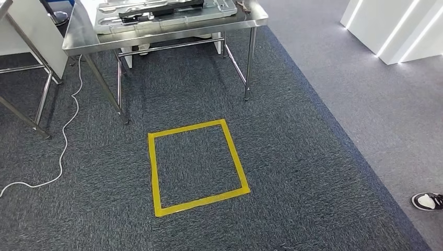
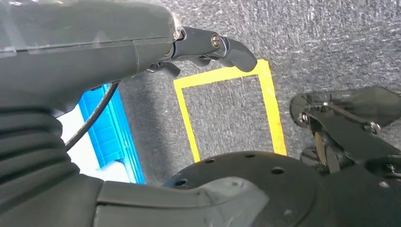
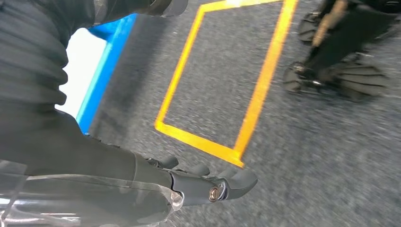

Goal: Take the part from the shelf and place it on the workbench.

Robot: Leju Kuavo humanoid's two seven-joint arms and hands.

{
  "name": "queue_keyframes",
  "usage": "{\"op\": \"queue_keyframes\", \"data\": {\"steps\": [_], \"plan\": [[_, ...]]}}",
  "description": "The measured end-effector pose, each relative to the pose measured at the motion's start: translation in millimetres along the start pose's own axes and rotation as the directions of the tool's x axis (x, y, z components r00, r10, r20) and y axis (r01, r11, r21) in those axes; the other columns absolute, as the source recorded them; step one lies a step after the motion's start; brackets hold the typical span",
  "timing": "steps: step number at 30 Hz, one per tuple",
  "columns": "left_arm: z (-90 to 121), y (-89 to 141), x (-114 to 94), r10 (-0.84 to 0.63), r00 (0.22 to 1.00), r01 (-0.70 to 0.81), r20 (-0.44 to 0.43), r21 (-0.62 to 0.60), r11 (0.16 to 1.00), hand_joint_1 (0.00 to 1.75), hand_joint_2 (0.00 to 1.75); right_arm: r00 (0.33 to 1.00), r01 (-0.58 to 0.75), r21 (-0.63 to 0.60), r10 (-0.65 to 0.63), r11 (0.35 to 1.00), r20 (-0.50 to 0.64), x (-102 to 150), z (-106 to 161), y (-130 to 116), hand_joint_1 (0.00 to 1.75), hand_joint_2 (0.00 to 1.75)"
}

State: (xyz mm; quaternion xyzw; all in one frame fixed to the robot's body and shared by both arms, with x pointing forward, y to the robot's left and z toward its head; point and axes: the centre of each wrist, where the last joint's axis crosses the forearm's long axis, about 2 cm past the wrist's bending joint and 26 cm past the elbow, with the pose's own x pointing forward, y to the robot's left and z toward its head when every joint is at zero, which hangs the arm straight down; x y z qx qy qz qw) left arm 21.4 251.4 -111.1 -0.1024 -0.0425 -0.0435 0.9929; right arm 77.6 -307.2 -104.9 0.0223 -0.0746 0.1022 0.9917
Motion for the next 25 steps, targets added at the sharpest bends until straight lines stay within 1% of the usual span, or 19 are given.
{"op": "queue_keyframes", "data": {"steps": [3,8,15,20,25], "plan": [[0.4,2.2,-8.5,0.014,1.000,-0.014,-0.002,0.016,1.000,0.00,0.00,0.999,0.023,-0.016,-0.022,1.000,0.034,3.9,0.5,-0.9,0.00,0.00],[1.2,6.6,-12.8,0.031,0.999,-0.032,0.015,0.046,0.998,0.00,0.00,0.997,0.058,-0.026,-0.056,0.998,0.056,-3.0,0.4,2.3,0.00,0.00],[2.7,14.9,-16.0,0.049,0.998,-0.053,0.046,0.093,0.994,0.00,0.00,0.993,0.102,-0.037,-0.099,0.994,0.071,-20.5,0.4,8.2,0.00,0.00],[3.2,16.7,-17.1,0.052,0.997,-0.057,0.053,0.103,0.993,0.00,0.00,0.991,0.113,-0.039,-0.110,0.993,0.075,-23.9,0.4,10.1,0.00,0.00],[5.5,25.9,-18.7,0.065,0.993,-0.079,0.095,0.150,0.985,0.00,0.00,0.984,0.158,-0.044,-0.154,0.986,0.089,-39.4,0.9,19.0,0.00,0.00]]}}
